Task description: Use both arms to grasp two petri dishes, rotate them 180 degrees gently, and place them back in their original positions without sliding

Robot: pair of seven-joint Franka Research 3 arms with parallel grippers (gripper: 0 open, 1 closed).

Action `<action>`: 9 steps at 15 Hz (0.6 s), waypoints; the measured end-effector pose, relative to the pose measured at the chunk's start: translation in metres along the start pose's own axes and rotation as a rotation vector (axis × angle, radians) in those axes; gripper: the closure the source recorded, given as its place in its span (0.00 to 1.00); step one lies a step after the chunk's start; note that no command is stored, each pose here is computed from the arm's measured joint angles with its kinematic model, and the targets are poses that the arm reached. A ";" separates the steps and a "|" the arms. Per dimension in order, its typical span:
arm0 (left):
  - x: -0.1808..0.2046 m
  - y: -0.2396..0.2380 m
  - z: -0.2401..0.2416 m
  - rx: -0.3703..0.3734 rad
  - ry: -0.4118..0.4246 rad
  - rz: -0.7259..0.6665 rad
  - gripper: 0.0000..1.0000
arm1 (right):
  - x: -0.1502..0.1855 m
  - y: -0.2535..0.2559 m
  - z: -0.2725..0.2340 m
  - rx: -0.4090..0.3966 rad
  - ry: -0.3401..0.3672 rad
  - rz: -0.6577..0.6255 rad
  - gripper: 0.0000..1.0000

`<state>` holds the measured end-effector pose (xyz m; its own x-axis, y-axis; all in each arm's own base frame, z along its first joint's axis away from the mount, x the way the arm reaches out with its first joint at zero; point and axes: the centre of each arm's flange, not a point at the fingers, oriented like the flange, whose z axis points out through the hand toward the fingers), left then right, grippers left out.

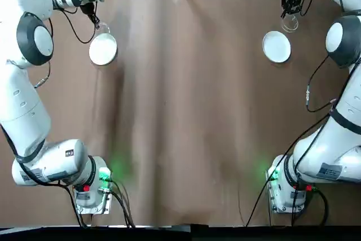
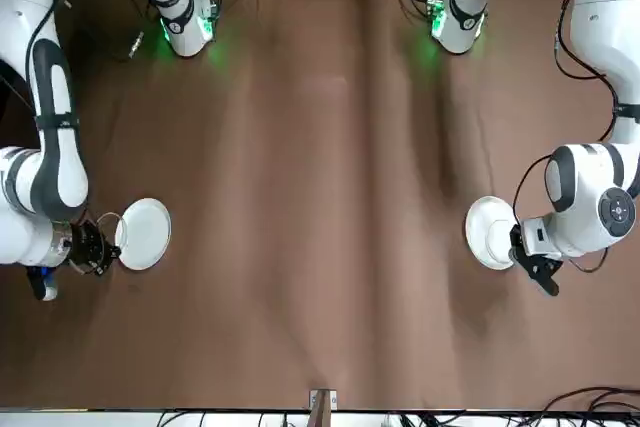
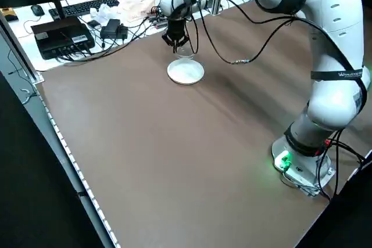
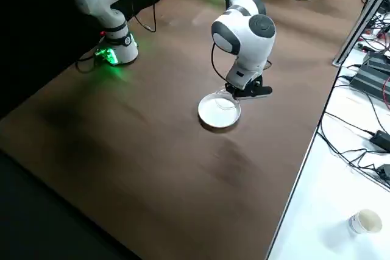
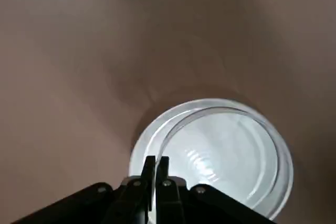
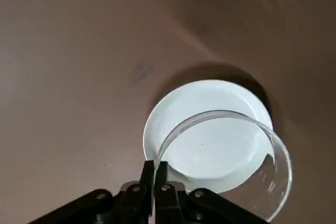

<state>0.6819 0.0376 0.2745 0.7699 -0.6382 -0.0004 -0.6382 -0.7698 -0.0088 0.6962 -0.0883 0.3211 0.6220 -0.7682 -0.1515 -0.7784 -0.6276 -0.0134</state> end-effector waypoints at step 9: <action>0.028 0.042 -0.004 -0.037 -0.034 -1.128 0.96 | -0.004 0.000 -0.038 0.004 -0.001 -0.466 0.96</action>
<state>0.6767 -0.0125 0.2779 0.9057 0.4221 -0.0386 0.4227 -0.9062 0.0080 0.6973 -0.0898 0.3591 0.9057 -0.4039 -0.1289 -0.4159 -0.9055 -0.0843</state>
